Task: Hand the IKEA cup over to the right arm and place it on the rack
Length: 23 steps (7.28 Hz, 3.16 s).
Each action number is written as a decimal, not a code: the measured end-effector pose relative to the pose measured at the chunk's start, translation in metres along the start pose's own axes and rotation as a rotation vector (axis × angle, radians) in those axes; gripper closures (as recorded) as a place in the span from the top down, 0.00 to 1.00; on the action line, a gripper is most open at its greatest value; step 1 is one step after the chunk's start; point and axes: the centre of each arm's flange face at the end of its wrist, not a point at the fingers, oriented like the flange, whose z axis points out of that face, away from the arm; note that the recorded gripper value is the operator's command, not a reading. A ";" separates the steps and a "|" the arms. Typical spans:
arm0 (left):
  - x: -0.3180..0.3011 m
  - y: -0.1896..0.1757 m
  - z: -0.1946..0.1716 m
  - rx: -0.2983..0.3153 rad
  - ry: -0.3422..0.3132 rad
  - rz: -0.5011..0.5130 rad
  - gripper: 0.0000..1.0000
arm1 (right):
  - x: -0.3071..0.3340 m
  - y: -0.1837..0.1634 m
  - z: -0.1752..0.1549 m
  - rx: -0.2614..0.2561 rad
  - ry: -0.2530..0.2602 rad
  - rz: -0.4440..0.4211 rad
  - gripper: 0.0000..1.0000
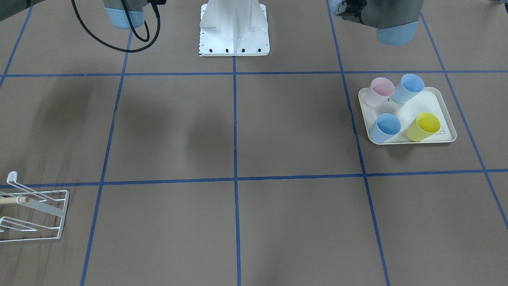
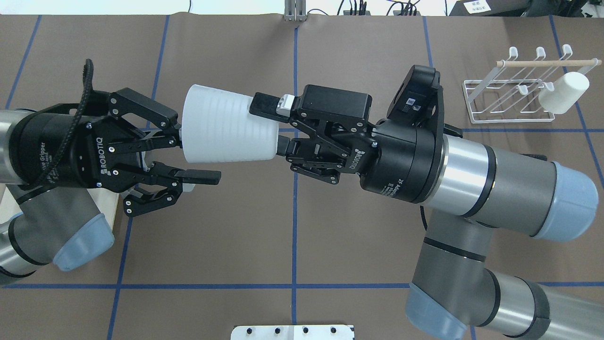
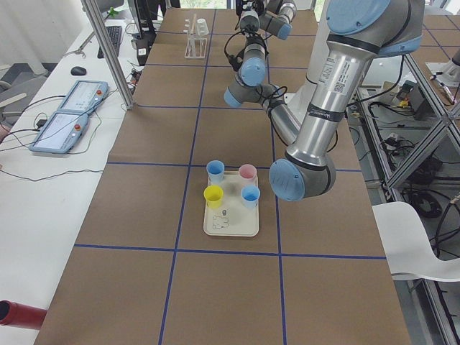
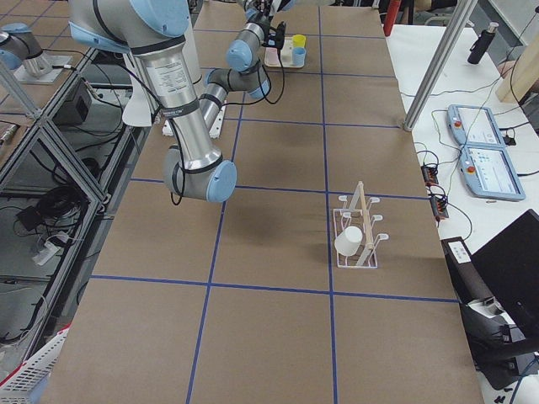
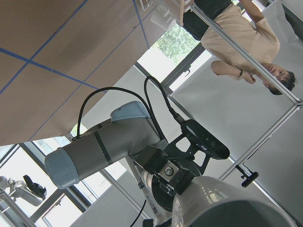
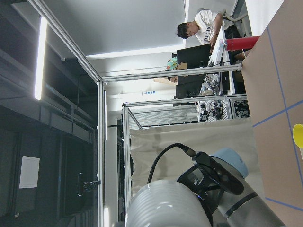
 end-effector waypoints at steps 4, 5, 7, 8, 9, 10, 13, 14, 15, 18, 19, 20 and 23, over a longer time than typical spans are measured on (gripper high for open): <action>0.023 -0.035 -0.071 0.220 0.018 0.238 1.00 | 0.024 -0.040 -0.024 0.069 0.106 -0.088 0.09; 0.021 -0.056 -0.101 0.333 -0.060 0.353 1.00 | 0.042 -0.067 -0.037 0.118 0.204 -0.178 0.09; 0.027 -0.106 -0.171 0.515 -0.319 0.576 1.00 | 0.063 -0.116 -0.056 0.217 0.432 -0.348 0.09; 0.030 -0.126 -0.213 0.585 -0.428 0.672 1.00 | 0.071 -0.135 -0.063 0.251 0.546 -0.419 0.10; 0.028 -0.144 -0.252 0.639 -0.541 0.765 1.00 | 0.077 -0.153 -0.071 0.273 0.653 -0.490 0.10; 0.026 -0.161 -0.282 0.677 -0.665 0.837 1.00 | 0.078 -0.171 -0.079 0.281 0.762 -0.560 0.10; 0.004 -0.188 -0.348 0.711 -0.939 0.923 0.99 | 0.049 -0.239 -0.132 0.204 1.033 -0.675 0.10; -0.001 -0.193 -0.360 0.738 -0.980 0.923 0.99 | 0.037 -0.262 -0.170 0.153 1.119 -0.701 0.10; -0.008 -0.196 -0.369 0.755 -1.015 0.930 0.99 | 0.027 -0.282 -0.212 0.113 1.197 -0.711 0.10; -0.018 -0.198 -0.382 0.771 -1.065 0.942 0.99 | 0.021 -0.320 -0.319 -0.017 1.442 -0.733 0.09; -0.019 -0.197 -0.382 0.773 -1.067 0.942 1.00 | 0.020 -0.330 -0.344 -0.060 1.502 -0.723 0.09; -0.019 -0.197 -0.382 0.774 -1.066 0.942 0.99 | 0.021 -0.340 -0.363 -0.089 1.535 -0.697 0.09; -0.022 -0.192 -0.383 0.777 -1.064 0.937 1.00 | 0.030 -0.376 -0.370 -0.119 1.539 -0.632 0.09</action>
